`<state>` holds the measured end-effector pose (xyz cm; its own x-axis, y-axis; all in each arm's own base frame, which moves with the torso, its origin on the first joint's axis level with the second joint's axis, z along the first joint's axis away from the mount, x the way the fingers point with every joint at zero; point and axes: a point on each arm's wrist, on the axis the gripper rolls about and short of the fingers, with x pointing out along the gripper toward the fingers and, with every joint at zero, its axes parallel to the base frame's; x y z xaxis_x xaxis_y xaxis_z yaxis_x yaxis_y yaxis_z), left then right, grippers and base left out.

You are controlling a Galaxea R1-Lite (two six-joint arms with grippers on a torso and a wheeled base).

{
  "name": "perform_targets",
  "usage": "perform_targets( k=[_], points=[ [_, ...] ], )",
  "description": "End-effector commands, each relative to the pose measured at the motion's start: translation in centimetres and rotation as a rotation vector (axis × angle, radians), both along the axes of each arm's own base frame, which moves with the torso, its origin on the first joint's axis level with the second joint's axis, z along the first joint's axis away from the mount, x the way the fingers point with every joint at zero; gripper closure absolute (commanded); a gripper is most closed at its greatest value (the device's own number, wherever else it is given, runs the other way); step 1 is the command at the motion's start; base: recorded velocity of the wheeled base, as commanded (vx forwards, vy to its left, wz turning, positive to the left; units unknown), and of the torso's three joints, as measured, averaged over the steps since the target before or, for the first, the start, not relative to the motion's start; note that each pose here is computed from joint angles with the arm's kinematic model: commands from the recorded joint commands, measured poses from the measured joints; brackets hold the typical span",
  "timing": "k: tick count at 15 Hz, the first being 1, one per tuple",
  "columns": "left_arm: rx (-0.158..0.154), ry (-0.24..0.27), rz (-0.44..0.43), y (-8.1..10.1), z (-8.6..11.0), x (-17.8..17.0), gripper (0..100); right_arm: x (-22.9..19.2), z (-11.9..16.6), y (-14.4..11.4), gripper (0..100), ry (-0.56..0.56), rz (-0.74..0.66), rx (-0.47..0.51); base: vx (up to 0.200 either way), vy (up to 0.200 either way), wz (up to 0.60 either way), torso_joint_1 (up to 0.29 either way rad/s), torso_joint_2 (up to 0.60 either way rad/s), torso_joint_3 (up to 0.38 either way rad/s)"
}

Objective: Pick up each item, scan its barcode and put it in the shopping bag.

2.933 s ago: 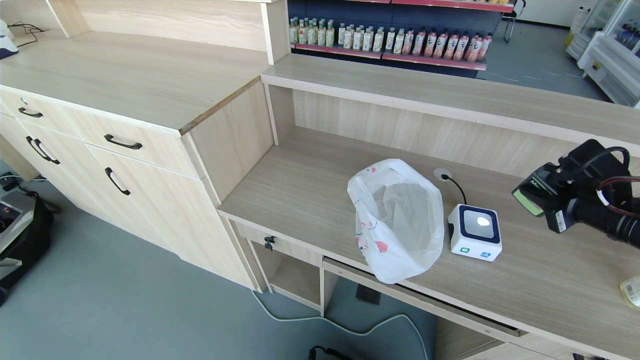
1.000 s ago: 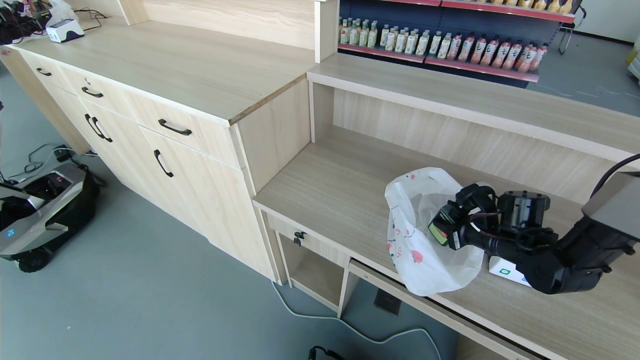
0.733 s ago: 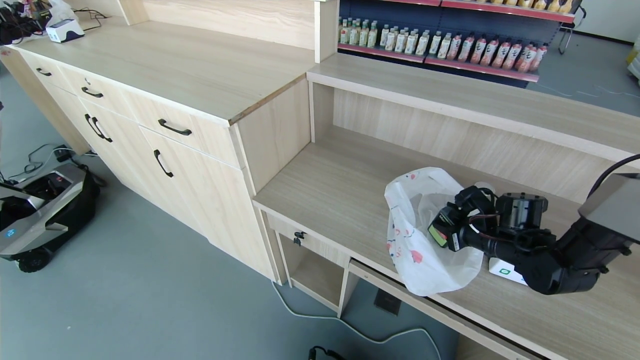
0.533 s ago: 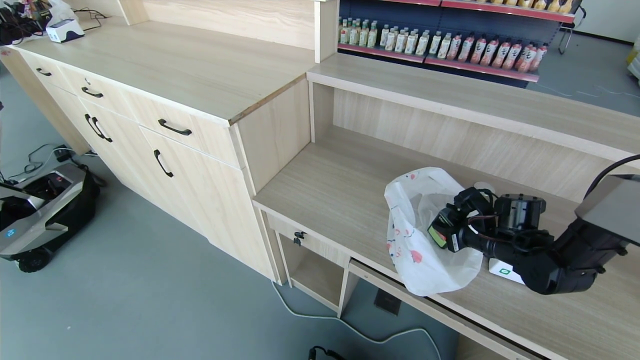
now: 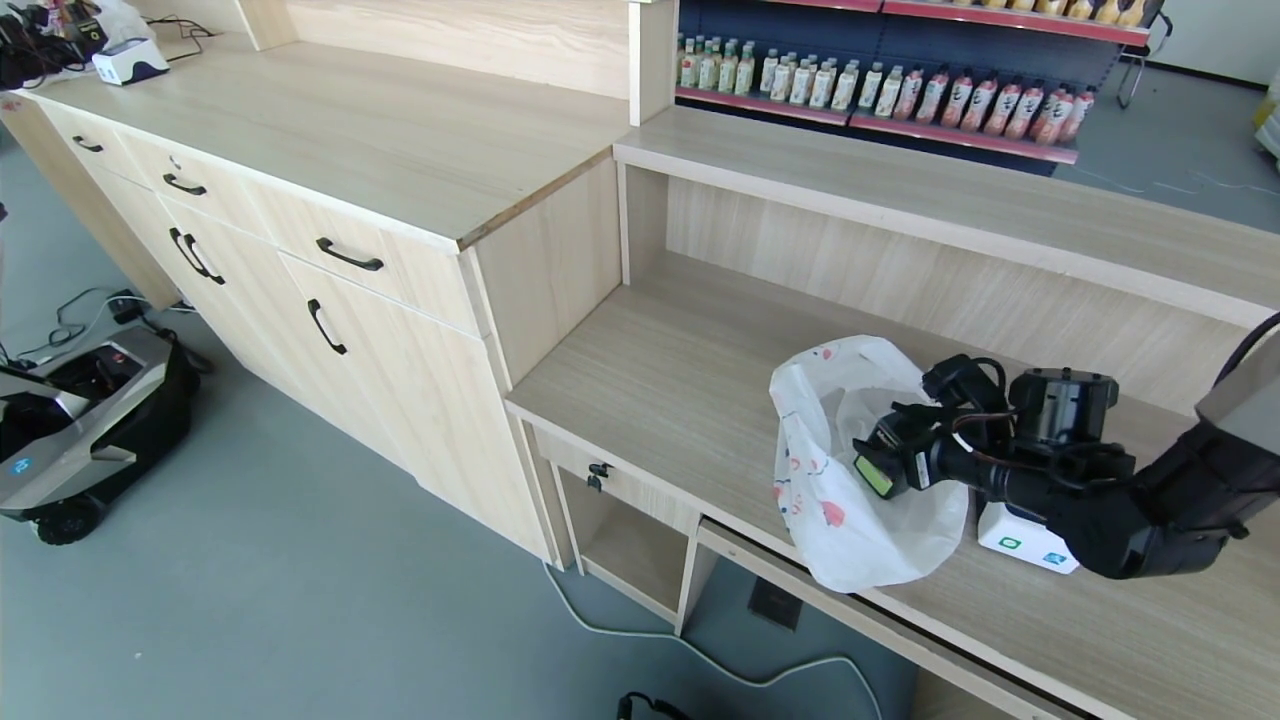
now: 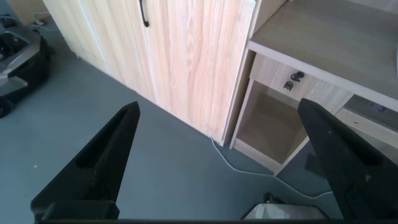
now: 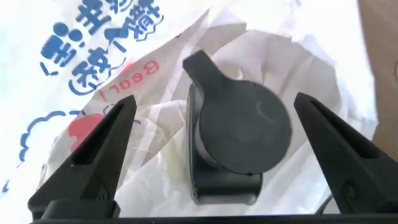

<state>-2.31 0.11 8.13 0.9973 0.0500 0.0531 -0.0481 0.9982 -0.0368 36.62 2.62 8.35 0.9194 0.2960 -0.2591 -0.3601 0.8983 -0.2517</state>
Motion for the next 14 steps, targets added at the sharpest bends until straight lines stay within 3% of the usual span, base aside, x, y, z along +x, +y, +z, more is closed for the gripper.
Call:
perform_targets(
  k=[1,3,6,9,14],
  points=[
    [-0.001,-0.001,0.001,0.0,0.0,0.0,0,-5.8,7.9,-1.4,0,-0.167,-0.033,-0.001,0.000,0.000,0.00,0.000,0.00,0.000],
    [-0.001,-0.001,0.001,0.0,0.0,0.0,0,-11.1,10.8,-4.2,0,-0.233,-0.126,-0.084,0.000,0.000,0.00,0.000,0.00,0.000],
    [-0.001,-0.001,0.001,0.0,0.0,0.0,0,-15.5,12.0,-7.3,0,-0.168,-0.257,-0.220,0.000,0.000,0.00,0.000,0.00,0.000],
    [-0.001,-0.001,0.001,0.0,0.0,0.0,0,-19.7,11.5,-9.7,0,-0.009,-0.435,-0.221,0.000,0.000,-0.60,-0.058,0.11,0.049],
    [-0.001,-0.001,0.001,0.0,0.0,0.0,0,-21.2,11.1,-11.7,0,0.103,-0.809,-0.265,0.000,0.000,-0.48,-0.192,0.35,0.154]
  ],
)
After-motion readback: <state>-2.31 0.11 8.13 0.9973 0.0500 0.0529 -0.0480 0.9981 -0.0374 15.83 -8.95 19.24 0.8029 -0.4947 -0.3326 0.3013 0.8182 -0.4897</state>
